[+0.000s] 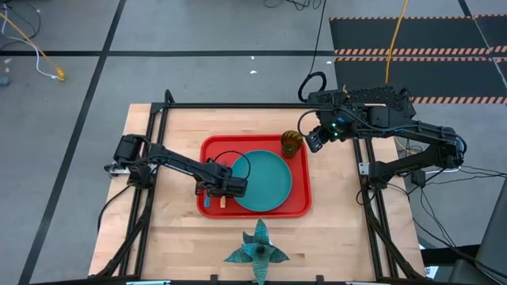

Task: Pick and place plate/cup/fork/spoon on tray
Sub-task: Adjust the yellow fork on the orange tray

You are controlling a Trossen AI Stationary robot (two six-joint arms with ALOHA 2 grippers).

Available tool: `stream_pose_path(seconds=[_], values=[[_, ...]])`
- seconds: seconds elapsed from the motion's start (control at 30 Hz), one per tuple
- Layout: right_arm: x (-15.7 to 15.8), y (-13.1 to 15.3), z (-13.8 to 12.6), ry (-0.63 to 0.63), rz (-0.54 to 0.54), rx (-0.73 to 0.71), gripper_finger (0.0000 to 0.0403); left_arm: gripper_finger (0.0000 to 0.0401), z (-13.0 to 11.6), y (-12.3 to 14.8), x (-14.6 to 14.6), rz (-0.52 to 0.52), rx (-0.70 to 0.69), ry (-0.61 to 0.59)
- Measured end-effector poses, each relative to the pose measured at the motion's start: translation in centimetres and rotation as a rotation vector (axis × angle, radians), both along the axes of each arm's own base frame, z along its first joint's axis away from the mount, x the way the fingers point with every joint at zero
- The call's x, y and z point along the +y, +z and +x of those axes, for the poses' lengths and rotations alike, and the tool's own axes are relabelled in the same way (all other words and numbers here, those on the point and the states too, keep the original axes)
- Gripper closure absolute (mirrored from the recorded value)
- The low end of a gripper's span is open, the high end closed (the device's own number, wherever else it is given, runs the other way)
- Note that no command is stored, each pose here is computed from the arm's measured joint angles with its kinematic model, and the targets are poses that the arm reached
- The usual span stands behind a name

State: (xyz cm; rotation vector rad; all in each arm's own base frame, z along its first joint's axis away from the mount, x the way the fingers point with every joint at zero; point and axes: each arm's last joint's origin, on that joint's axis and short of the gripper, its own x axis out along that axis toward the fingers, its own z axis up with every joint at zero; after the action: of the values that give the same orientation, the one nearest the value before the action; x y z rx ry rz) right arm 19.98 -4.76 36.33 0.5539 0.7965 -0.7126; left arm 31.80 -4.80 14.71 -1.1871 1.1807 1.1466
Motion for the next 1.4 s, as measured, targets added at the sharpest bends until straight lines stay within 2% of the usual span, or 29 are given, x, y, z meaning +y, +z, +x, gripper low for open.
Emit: stream_pose_path(seconds=[0.4,0.7,0.8,1.0,1.23,1.4], values=[[0.0,0.0,0.0,0.000,0.000,0.000,0.0303,0.0261,0.0,0.0,0.7,0.006,0.009,-0.004],[0.1,0.0,0.0,0.015,0.020,-0.001,0.0303,0.0349,0.1,0.0,0.9,0.010,-0.001,-0.014],[0.1,0.0,0.0,0.015,0.021,-0.002,0.0303,0.0347,0.1,0.0,1.0,0.017,-0.002,-0.011],[0.1,0.0,0.0,0.021,0.030,-0.003,0.0303,0.0311,-0.1,0.0,1.7,0.027,0.025,0.012],[0.1,0.0,0.0,0.030,0.042,-0.006,0.0303,0.0338,-0.2,0.0,2.5,0.030,0.048,0.002],[0.1,0.0,0.0,0.030,0.042,-0.005,0.0303,0.0326,-0.2,0.0,2.4,0.020,0.048,-0.002]])
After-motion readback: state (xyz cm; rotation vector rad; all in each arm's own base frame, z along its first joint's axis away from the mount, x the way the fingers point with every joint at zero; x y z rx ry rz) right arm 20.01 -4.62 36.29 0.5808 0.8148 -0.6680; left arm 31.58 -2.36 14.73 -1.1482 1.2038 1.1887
